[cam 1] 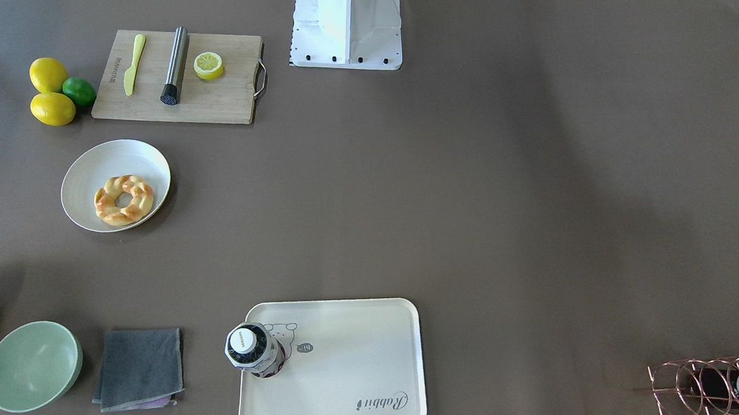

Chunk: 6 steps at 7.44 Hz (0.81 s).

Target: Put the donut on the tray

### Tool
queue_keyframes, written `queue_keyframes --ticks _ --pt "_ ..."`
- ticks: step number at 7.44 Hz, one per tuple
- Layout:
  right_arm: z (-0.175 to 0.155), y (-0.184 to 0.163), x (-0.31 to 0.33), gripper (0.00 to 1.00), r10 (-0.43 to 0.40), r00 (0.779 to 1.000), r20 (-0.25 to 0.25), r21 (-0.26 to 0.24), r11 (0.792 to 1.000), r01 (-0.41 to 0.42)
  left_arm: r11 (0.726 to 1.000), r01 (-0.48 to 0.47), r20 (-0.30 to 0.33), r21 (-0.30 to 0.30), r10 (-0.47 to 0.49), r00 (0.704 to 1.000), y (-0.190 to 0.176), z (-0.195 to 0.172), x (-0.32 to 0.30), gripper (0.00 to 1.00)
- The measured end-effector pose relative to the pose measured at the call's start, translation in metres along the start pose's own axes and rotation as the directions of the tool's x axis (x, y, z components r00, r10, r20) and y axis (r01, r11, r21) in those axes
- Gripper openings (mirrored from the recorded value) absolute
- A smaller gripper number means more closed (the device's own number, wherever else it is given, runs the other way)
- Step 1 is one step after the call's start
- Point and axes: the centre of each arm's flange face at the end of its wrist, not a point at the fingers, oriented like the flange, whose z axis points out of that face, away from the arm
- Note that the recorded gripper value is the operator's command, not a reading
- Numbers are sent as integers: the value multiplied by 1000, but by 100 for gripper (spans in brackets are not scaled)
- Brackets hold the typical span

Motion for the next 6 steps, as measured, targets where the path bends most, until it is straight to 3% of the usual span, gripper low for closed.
queue_keyframes --ticks 1,4,6 --pt "-1 4 3 100 10 1000 -2 2 1000 -10 1000 -1 0 -1 1 1000 0 0 0 98" --pt "-15 26 21 100 4 1000 -31 113 994 -1 1000 -9 -1 3 9 1000 -3 -1 2 98" --pt "-8 30 30 100 27 999 -32 143 989 -23 1000 -12 6 9 12 1000 -4 -2 2 98"
